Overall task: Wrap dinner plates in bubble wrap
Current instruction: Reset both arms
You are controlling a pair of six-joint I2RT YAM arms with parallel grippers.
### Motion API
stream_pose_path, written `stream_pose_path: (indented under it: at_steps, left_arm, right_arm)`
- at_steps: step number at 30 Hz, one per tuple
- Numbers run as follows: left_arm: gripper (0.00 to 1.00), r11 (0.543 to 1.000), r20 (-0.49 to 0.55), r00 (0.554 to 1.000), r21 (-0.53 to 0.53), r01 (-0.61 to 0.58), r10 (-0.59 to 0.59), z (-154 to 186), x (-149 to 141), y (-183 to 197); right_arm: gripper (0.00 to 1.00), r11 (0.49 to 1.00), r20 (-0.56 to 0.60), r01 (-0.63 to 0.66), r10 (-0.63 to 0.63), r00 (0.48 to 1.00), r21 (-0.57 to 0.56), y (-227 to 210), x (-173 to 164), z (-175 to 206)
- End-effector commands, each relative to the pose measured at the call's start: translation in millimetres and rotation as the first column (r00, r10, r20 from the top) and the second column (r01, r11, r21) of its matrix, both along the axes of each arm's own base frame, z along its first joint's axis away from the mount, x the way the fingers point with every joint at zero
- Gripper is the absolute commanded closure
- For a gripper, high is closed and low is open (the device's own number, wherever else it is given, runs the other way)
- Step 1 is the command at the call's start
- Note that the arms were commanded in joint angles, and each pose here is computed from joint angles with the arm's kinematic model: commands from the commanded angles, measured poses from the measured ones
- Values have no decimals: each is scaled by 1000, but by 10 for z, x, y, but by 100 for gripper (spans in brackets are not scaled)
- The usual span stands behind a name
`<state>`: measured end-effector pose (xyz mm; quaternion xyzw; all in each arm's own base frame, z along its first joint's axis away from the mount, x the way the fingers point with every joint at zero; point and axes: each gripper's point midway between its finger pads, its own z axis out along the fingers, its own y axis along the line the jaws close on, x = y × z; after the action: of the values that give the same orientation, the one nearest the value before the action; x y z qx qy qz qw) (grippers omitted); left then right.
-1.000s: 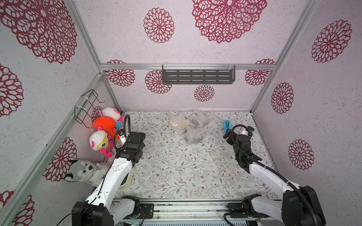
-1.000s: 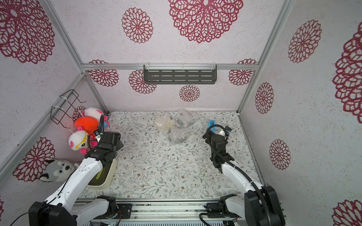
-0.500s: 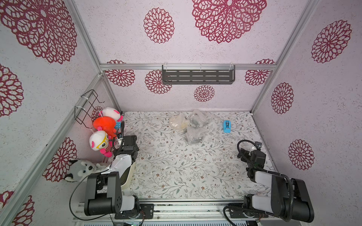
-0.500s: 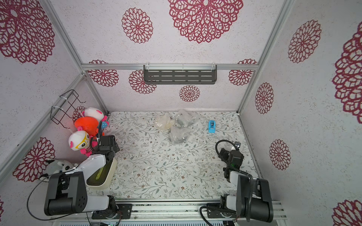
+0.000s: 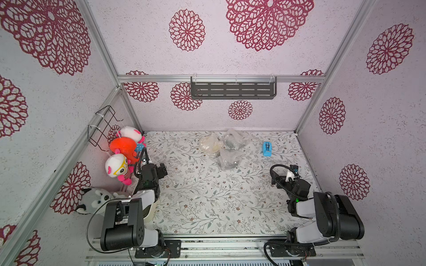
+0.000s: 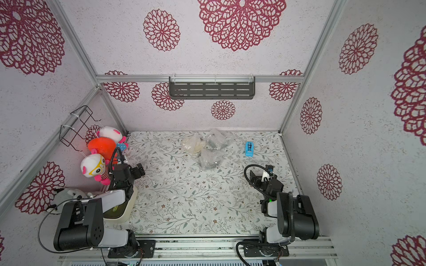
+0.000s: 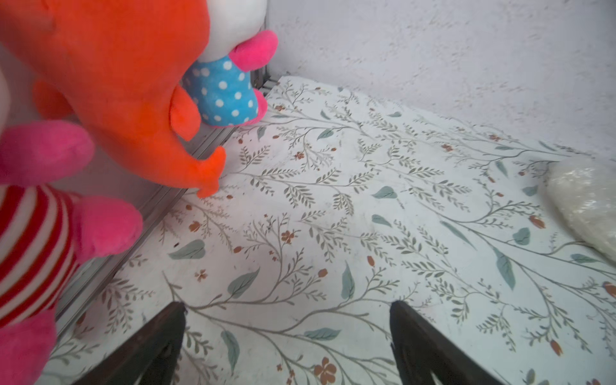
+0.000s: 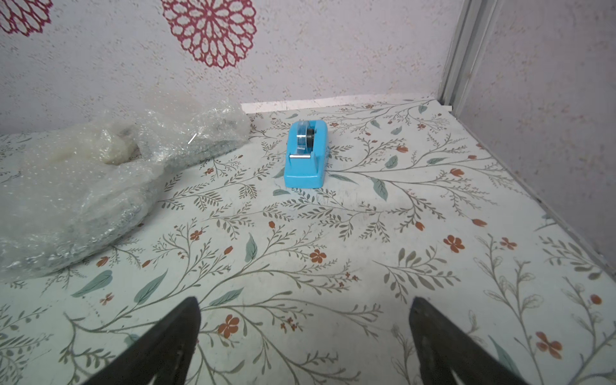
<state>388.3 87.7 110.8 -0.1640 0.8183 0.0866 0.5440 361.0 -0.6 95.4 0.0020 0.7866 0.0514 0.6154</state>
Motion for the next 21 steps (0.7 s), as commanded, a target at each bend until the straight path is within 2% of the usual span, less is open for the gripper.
stream_pose_path:
  at_steps: [1, 3, 5, 8, 10, 13, 15, 16, 21]
  left_arm:
    - [2, 996, 107, 991, 49, 78, -83, 174, 174, -57]
    - [2, 999, 131, 991, 39, 31, -36, 109, 107, 1]
    - [2, 993, 197, 976, 54, -103, 90, 140, -3, 182]
    - [2, 978, 141, 975, 96, -184, 170, 119, -25, 204]
    - [2, 977, 165, 972, 103, -184, 166, 142, -8, 212]
    - [2, 979, 149, 976, 104, -178, 161, 128, -13, 193]
    - [2, 994, 132, 991, 105, -23, 9, 100, 110, -7]
    - [2, 996, 128, 992, 94, -3, -10, 97, 124, -17]
    - [2, 996, 129, 992, 85, 1, -12, 93, 119, -7]
  right_arm:
    - [1, 975, 56, 214, -212, 976, -51, -289, 146, 177]
    - [1, 960, 41, 268, -266, 963, -82, -326, 141, 156]
    - [1, 953, 43, 283, -280, 959, -107, -301, 148, 161]
    - [1, 953, 55, 284, -280, 958, -107, -299, 149, 175]
    - [1, 952, 49, 285, -281, 958, -108, -301, 146, 166]
    - [1, 953, 57, 285, -280, 958, -105, -299, 145, 176]
    - [1, 953, 56, 285, -281, 958, -106, -302, 138, 175]
    - [1, 952, 62, 288, -283, 957, -108, -302, 132, 182]
    - [1, 954, 57, 279, -274, 960, -111, -282, 142, 176]
